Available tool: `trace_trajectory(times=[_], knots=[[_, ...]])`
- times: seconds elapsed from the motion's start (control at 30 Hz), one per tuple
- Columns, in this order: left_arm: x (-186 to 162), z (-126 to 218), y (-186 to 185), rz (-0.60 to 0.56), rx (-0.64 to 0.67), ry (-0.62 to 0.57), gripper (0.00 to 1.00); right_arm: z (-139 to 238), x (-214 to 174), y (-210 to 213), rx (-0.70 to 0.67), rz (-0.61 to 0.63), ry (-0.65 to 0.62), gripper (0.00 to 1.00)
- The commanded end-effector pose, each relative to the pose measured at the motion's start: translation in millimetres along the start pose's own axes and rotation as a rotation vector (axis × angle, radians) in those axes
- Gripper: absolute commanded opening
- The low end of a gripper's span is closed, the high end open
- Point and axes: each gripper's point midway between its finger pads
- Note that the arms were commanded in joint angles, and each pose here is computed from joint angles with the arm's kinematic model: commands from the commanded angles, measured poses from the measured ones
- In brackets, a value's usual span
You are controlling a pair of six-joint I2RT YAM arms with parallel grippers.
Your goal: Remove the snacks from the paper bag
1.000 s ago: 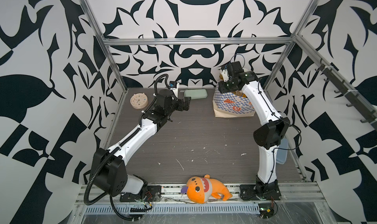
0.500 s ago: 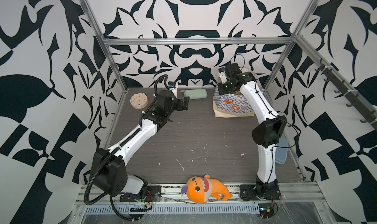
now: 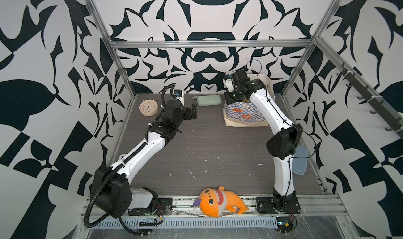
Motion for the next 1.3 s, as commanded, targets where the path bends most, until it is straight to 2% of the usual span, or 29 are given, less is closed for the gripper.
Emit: trace_trajectory(times=[0.0,0.33,0.47,0.53,0.8,0.93,1.07,1.27], knots=[[3,7,8,0.006,0.032,-0.027,1.0,51,53,57,0.128,0.056,-0.218,0.0],[11,12,19,-0.007,0.089,-0.07,1.0,46,73,135,0.234,0.066,-0.266,0.0],[17,17,33,0.012,0.17,-0.106,1.0,47,83,157,0.251,0.046,-0.293,0.0],[29,30,38,0.03,0.189,-0.149,1.0,47,88,164,0.247,0.026,-0.306,0.0],[39,52,66,0.076,0.264,-0.214,1.0,39,105,211,0.325,0.029,-0.344,0.0],[39,58,75,0.086,0.286,-0.227,1.0,53,125,231,0.392,0.026,-0.42,0.0],[42,63,77,0.084,0.295,-0.236,1.0,62,130,257,0.458,0.069,-0.458,0.0],[47,67,80,0.071,0.311,-0.255,1.0,75,117,279,0.54,0.15,-0.436,0.0]])
Point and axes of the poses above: each gripper's point midway between its finger pads, its own z axis back along the fingers, its own y axis along the line the jaws close on, x = y × z, and after that the axes turned 11 degrees about z, right-handed
